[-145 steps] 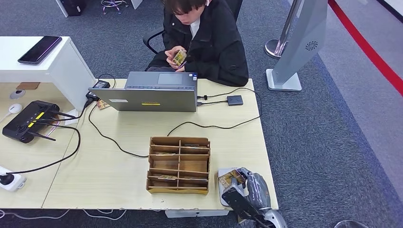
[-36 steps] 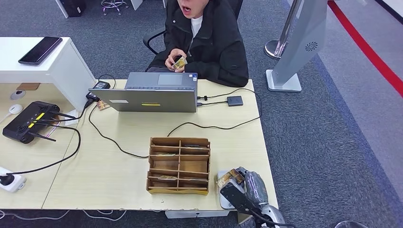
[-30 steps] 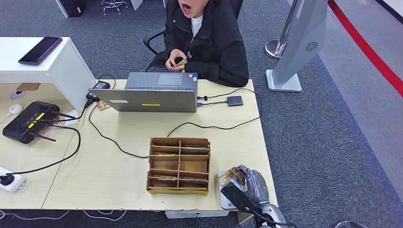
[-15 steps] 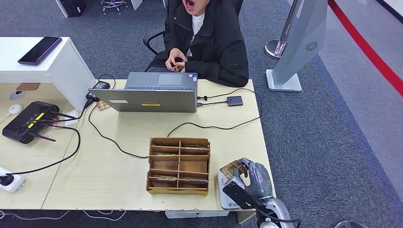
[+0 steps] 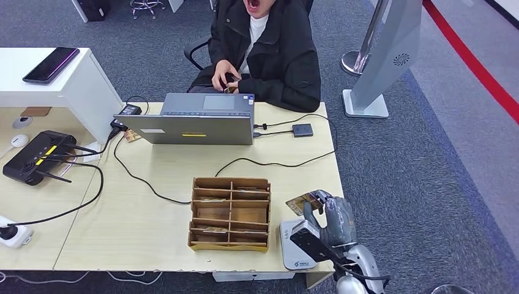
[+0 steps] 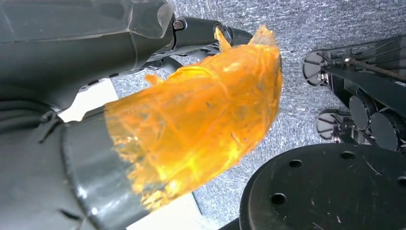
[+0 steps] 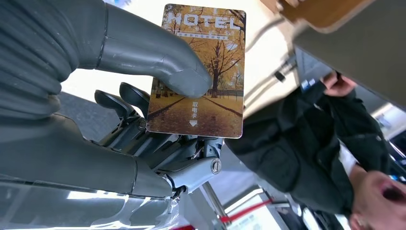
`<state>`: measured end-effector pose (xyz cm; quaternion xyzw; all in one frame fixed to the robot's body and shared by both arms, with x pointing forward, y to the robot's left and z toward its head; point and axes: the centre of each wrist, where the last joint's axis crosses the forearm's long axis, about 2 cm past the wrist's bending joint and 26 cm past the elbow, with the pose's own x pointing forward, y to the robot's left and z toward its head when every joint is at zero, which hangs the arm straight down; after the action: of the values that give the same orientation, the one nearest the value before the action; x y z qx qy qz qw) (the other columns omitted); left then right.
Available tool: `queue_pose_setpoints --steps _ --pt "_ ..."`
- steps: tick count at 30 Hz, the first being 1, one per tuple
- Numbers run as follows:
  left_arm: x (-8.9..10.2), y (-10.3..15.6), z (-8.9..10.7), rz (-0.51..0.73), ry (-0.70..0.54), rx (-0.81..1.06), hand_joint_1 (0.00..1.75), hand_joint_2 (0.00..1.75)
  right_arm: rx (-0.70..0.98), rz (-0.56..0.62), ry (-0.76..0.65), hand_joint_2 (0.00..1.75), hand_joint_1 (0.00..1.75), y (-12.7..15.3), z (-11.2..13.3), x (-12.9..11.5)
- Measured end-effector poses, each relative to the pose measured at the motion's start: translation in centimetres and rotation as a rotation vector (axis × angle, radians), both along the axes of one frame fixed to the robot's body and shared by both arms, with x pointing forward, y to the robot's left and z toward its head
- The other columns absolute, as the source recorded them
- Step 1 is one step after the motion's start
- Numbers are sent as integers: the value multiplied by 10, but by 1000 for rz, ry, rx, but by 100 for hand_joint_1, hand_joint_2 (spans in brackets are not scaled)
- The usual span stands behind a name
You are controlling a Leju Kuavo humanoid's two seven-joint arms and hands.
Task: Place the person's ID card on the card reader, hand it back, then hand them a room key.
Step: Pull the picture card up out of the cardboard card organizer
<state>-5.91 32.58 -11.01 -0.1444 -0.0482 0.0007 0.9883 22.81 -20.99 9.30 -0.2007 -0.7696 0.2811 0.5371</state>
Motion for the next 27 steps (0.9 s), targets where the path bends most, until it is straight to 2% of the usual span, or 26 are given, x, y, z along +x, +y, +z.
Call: queue_pose_setpoints --steps 27 --pt "0 4 0 -17 -10 4 0 0 35 -4 -273 175 175 4 44 22"
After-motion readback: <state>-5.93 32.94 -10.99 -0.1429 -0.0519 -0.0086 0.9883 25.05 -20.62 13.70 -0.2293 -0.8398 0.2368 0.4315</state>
